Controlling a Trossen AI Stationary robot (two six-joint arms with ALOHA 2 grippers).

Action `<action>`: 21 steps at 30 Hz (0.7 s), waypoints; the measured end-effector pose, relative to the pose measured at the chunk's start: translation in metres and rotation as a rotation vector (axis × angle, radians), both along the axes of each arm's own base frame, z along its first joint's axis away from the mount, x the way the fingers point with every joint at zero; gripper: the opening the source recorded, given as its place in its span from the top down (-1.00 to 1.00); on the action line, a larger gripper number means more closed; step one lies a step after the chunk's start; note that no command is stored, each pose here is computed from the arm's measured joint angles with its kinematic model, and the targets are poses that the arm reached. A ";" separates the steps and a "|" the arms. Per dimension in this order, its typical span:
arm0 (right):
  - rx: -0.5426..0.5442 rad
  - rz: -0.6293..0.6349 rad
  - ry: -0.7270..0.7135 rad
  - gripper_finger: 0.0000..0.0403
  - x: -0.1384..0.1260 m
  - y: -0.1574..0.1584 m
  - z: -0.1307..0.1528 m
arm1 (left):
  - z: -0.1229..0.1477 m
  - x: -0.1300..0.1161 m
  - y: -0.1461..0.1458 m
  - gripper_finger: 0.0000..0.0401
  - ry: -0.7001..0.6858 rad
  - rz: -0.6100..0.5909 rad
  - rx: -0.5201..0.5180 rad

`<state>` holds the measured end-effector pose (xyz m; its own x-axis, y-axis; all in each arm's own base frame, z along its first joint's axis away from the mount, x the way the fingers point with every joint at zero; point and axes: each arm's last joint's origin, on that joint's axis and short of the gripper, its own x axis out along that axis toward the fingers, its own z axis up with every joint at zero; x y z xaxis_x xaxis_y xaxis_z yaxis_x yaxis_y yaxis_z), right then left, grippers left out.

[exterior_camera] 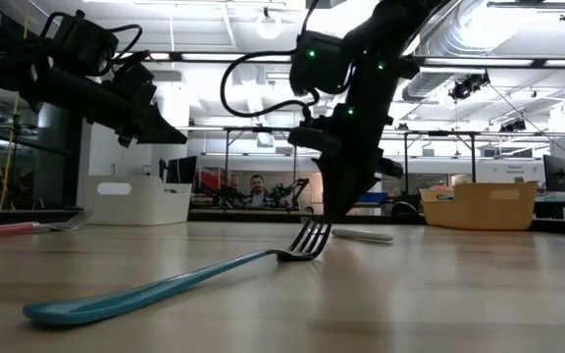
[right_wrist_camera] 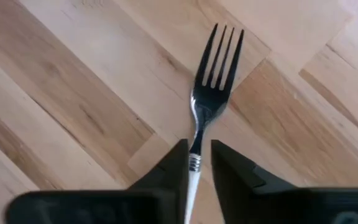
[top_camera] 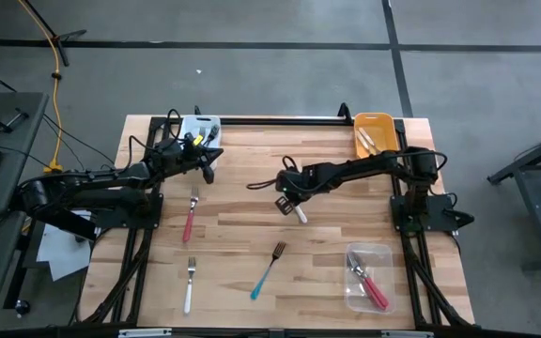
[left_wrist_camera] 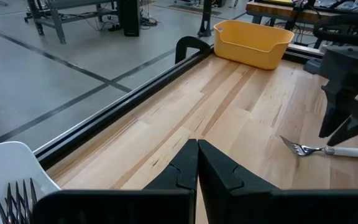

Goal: Sort silverware by color (type)
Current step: Put the top white fork into the yellow bin

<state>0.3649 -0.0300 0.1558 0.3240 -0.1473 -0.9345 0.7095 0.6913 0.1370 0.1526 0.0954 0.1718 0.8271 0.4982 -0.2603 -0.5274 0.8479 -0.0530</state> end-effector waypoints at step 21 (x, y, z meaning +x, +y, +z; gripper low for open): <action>0.003 0.017 0.015 0.42 0.008 0.000 -0.022 | 0.000 0.000 0.000 1.00 0.002 -0.001 -0.002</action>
<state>0.3732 -0.0301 0.1336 0.3125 -0.1389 -0.9397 0.6995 0.7030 0.1287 0.1525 0.0953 0.1715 0.8269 0.4972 -0.2628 -0.5269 0.8482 -0.0534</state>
